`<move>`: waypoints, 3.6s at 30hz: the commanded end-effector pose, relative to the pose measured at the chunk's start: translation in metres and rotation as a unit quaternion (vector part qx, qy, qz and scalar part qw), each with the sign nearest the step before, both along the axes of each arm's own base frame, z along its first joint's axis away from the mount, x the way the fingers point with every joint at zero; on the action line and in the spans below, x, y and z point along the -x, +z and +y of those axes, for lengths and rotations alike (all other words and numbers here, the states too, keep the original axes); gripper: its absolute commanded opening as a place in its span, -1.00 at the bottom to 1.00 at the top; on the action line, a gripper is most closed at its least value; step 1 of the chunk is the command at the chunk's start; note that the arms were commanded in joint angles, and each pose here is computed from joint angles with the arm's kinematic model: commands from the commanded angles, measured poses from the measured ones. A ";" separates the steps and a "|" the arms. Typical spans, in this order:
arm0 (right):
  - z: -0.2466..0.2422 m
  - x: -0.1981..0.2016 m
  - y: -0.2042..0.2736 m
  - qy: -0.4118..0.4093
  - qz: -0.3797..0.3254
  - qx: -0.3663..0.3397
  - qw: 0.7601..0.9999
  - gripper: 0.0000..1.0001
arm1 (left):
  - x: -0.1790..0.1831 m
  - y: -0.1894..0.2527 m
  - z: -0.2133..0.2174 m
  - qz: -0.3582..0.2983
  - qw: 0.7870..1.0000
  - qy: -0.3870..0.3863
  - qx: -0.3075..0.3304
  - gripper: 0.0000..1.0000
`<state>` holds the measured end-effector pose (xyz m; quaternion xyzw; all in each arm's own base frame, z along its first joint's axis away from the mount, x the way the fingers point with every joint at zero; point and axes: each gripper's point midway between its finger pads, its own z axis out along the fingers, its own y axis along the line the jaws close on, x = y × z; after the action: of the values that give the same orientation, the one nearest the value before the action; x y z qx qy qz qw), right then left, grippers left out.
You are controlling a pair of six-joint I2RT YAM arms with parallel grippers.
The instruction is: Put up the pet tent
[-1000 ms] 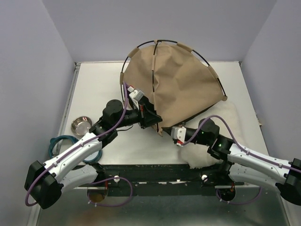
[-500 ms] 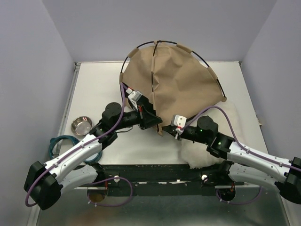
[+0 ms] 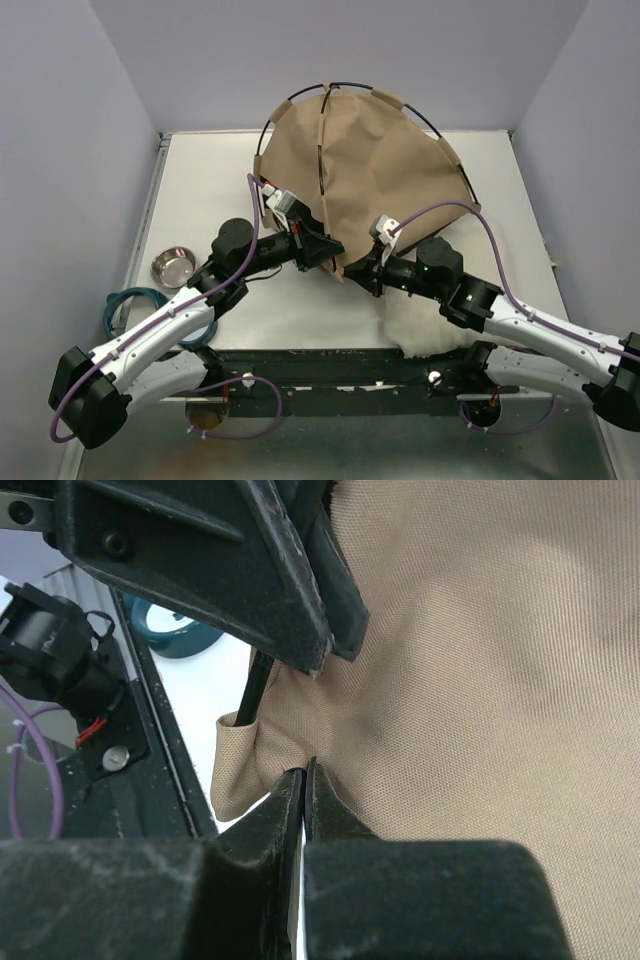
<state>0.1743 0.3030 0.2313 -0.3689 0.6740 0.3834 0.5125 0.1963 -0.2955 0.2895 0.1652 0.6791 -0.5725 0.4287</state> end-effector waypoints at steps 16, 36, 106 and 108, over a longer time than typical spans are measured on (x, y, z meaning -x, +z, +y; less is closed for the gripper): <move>0.015 -0.015 0.051 -0.052 0.103 -0.113 0.987 -0.99 | 0.009 0.009 -0.015 0.032 0.998 -0.027 0.041 -1.00; 0.004 0.001 0.066 0.024 0.081 -0.090 0.992 -0.19 | -0.010 -0.006 -0.005 -0.050 0.998 0.006 -0.026 -1.00; -0.149 -0.173 0.249 -0.461 0.042 -0.177 0.868 -0.24 | -0.107 0.216 0.153 -0.270 0.859 0.422 -0.108 0.97; -0.111 -0.196 0.263 -0.425 0.032 -0.189 0.885 0.88 | -0.113 0.211 0.149 -0.251 0.866 0.419 -0.104 0.97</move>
<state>0.3316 0.1452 0.4863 0.0418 0.7131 0.2147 0.6660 0.3062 -0.1512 0.4923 0.0884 0.6032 -0.1836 0.7711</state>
